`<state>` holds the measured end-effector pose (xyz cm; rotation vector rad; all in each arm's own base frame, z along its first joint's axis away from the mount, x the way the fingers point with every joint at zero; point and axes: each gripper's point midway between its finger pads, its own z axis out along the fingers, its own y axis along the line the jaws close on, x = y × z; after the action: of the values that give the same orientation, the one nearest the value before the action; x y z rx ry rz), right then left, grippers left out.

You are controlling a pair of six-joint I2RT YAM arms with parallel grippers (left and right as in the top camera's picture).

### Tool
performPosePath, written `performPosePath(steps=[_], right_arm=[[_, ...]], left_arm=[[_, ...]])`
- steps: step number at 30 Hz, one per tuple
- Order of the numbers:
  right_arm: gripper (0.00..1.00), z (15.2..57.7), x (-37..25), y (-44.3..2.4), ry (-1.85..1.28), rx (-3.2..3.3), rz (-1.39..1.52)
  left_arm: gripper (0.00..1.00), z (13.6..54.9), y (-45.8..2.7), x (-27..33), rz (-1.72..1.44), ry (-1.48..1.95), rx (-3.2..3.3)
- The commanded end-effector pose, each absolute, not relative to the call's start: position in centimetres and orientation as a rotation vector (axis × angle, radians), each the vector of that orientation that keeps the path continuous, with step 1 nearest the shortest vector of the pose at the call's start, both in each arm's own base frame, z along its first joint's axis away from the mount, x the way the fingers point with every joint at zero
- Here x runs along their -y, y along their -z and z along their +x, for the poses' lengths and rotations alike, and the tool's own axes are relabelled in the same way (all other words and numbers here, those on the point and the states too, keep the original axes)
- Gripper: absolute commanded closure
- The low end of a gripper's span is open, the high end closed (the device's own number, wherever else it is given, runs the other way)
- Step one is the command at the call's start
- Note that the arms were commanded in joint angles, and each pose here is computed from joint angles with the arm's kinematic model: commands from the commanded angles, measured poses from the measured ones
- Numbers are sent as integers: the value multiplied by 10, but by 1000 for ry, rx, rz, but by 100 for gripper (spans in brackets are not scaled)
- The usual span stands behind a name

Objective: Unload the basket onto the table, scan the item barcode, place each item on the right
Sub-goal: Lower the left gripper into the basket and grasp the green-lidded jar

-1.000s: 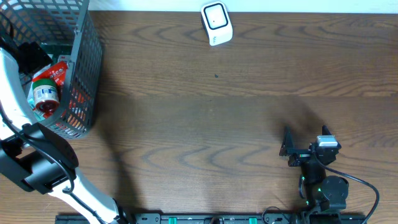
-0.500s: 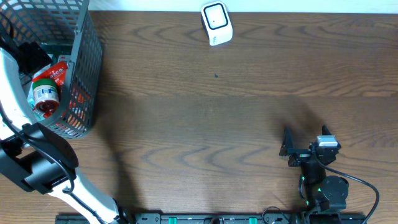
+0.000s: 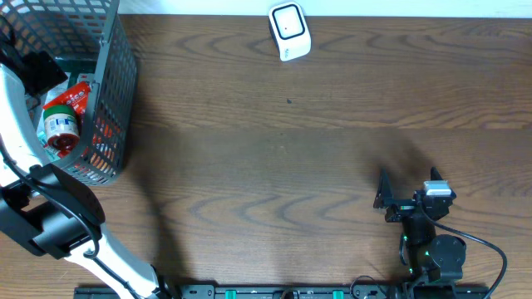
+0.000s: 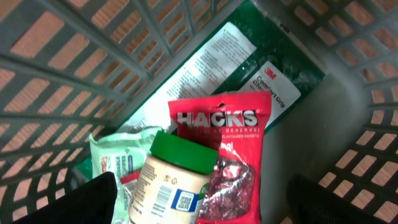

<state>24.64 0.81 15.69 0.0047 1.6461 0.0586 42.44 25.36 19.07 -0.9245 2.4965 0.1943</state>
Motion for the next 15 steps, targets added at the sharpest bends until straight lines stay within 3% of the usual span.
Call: performPosePath(steps=[1,15], right_arm=[[1,246,-7,-156,-53,-1646,4],[1,246,-7,-156,-53,-1646,4]], left_arm=[[12,427,-190,-260,-892,-225,-2499],[12,404,-172,-245,-898,-191,-2632]])
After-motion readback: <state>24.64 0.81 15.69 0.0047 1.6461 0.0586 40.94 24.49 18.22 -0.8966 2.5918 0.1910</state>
